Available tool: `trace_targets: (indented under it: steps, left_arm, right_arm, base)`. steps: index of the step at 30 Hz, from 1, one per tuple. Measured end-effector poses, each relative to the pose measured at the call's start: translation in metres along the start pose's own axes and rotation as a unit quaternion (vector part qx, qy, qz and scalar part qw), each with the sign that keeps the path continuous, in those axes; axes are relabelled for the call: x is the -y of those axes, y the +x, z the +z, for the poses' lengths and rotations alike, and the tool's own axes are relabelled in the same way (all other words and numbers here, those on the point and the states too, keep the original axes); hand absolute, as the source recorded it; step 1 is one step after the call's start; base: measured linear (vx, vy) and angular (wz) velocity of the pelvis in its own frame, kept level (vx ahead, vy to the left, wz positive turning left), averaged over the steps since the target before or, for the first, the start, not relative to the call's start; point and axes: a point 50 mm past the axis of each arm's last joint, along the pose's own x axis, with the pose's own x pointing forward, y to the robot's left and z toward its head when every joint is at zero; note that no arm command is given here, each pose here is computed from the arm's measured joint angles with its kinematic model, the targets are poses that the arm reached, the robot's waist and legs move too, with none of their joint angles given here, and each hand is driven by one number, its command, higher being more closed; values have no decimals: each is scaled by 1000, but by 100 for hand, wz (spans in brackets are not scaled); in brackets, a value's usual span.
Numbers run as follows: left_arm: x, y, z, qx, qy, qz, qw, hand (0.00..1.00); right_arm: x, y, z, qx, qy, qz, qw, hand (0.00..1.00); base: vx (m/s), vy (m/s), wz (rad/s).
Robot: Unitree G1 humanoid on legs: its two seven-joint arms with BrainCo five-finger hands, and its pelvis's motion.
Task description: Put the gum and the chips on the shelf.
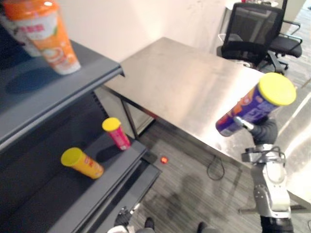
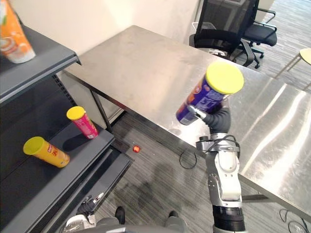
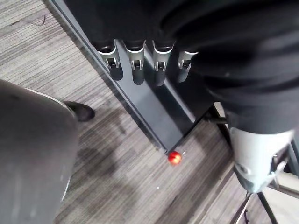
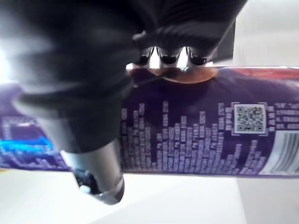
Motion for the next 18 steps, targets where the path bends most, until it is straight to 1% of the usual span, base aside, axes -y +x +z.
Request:
trace_targets:
  steps: [3, 5, 7, 9, 11, 12, 13, 14, 16, 18]
  left_arm:
    - [1, 0, 0, 1, -31, 3, 1000, 0]
    - [3, 0, 0, 1, -46, 3, 999, 0]
    - [-4, -1, -4, -7, -62, 17, 998, 0]
    - [-9, -1, -8, -15, -82, 31, 996, 0]
    - [-14, -9, -29, -43, -87, 42, 994, 0]
    - [-12, -12, -33, -45, -87, 39, 994, 0]
    - [-17, -12, -31, -38, -88, 44, 994, 0]
    - [-18, -13, -33, -42, -95, 49, 993, 0]
    - [-24, -20, -50, -67, -103, 61, 991, 0]
    - [-22, -22, -54, -73, -110, 60, 989, 0]
  right_arm:
    - [-11, 2, -4, 0, 33, 6, 999, 100]
    - [-10, 4, -6, -4, 29, 9, 1000, 100]
    - [-9, 5, -7, -5, 26, 3, 1000, 100]
    - [-3, 10, -3, 6, 20, -7, 1000, 100]
    - [1, 14, 1, 16, 15, -19, 1000, 100]
    - [7, 14, 5, 28, 8, -33, 999, 100]
    - [16, 13, 8, 34, 3, -54, 998, 100]
    - [17, 12, 8, 36, 4, -60, 998, 100]
    - [22, 6, 5, 25, 2, -73, 997, 100]
    - [30, -3, 2, 13, -6, -90, 996, 100]
  base:
    - [-177, -113, 103]
    - [-206, -124, 109]
    - [-147, -141, 119]
    - [-143, -97, 115]
    - [-45, -56, 101]
    - [-83, -37, 134]
    - [-116, -10, 135]
    - [-97, -12, 87]
    - [-38, 8, 87]
    - [-43, 93, 87]
